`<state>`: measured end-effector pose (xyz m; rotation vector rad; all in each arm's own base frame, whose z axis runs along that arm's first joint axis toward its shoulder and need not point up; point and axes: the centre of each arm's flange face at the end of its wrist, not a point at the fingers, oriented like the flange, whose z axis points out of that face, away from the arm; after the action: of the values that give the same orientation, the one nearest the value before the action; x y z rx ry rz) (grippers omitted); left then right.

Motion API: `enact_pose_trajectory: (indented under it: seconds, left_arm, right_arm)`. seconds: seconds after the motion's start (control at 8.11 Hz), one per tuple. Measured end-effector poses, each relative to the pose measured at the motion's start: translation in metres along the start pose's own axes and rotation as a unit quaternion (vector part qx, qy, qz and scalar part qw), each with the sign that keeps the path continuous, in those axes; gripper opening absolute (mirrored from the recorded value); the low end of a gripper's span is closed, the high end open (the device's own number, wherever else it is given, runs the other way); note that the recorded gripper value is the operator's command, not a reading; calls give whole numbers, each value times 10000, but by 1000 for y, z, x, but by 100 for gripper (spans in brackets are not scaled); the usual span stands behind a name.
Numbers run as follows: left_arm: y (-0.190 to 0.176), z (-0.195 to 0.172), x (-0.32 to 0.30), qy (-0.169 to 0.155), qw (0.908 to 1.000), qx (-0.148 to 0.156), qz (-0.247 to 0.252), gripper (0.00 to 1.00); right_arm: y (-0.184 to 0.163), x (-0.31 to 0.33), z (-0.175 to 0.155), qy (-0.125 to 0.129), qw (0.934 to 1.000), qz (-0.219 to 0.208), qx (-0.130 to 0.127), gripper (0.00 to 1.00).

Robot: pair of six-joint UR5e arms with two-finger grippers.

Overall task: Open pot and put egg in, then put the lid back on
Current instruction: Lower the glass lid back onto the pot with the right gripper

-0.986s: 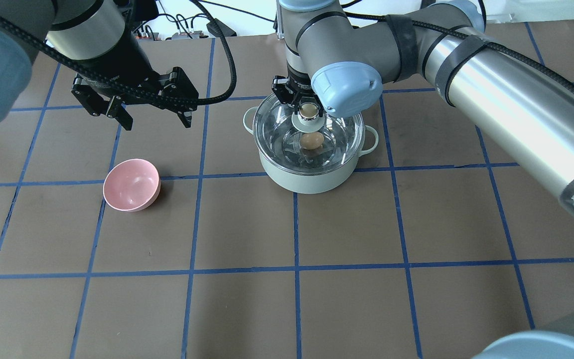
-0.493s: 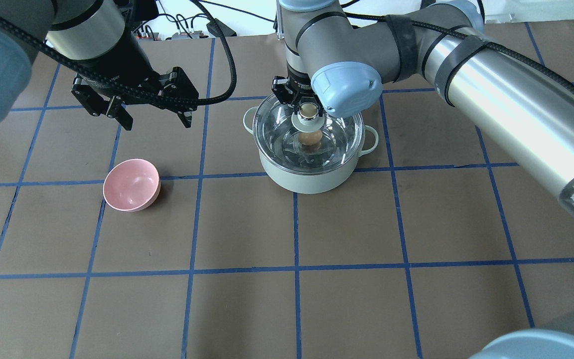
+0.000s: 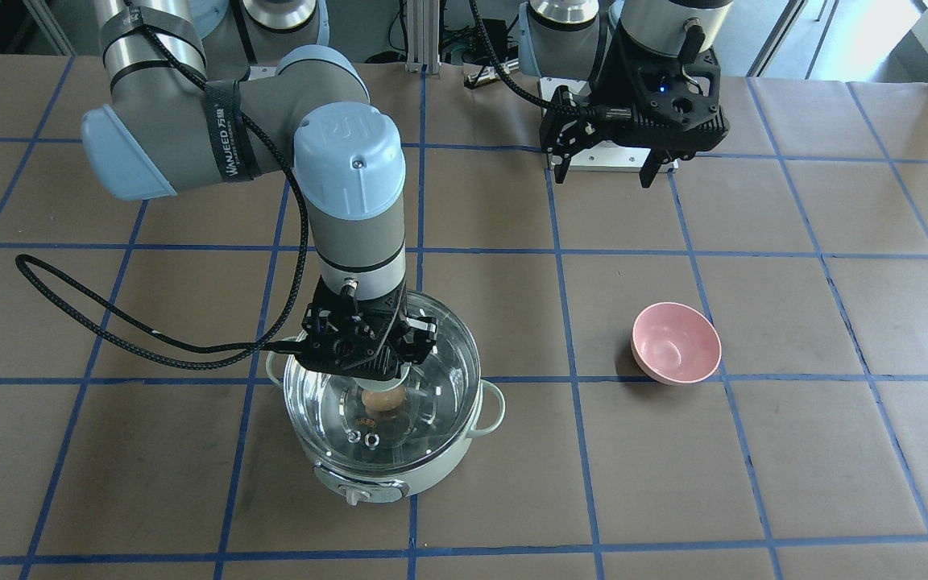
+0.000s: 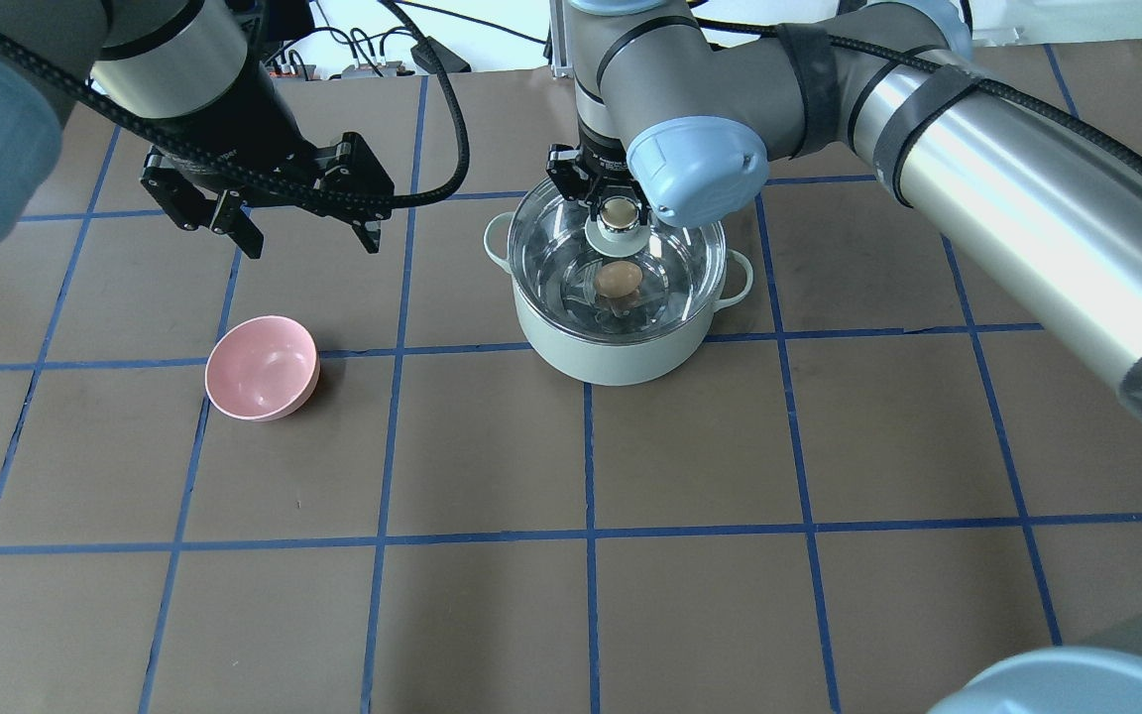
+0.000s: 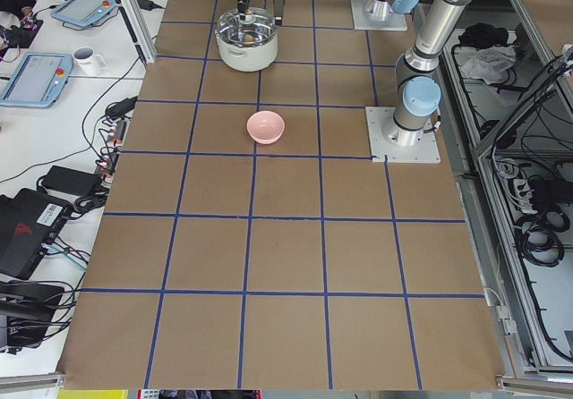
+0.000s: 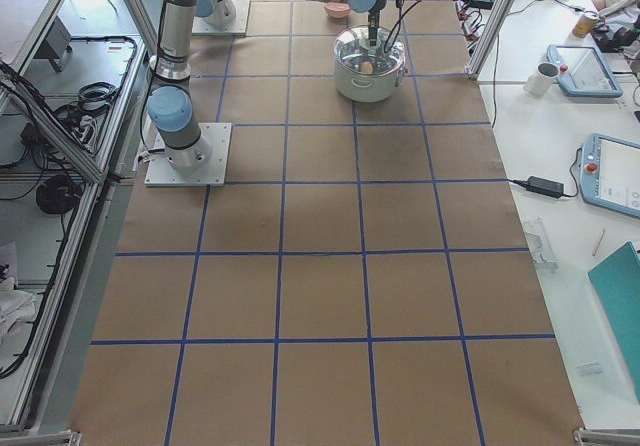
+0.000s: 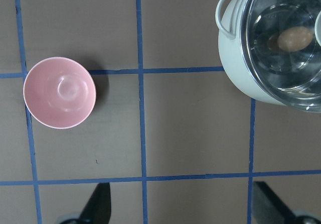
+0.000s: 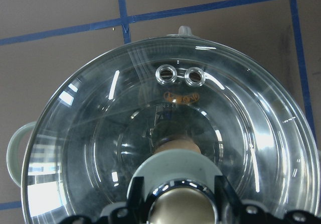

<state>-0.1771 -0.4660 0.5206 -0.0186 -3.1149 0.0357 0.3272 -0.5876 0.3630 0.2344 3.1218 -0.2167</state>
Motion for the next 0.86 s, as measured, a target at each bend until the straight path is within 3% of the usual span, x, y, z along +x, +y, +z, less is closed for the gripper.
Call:
enact_pose_trajectory:
  seconds: [0.12,0.49,0.62,0.74,0.86]
  left_arm:
    - [0,0,0,-1,10000,1,0,100]
    - [0,-1,0,5,10000,12,-2,100]
    - [0,-1,0,3,10000,15,5,100]
    - [0,-1,0,1,10000,15,8,100]
    - [0,-1,0,0,10000,15,8,100]
  right_arm:
    - [-1,0,0,-13,10000,13,17,0]
    - [-1,0,2,-16,10000,20,13,17]
    - [-1,0,2,-14,10000,20,8,28]
    - [-1,0,3,-12,10000,14,4,44]
    - [-1,0,3,-8,10000,1,5,50]
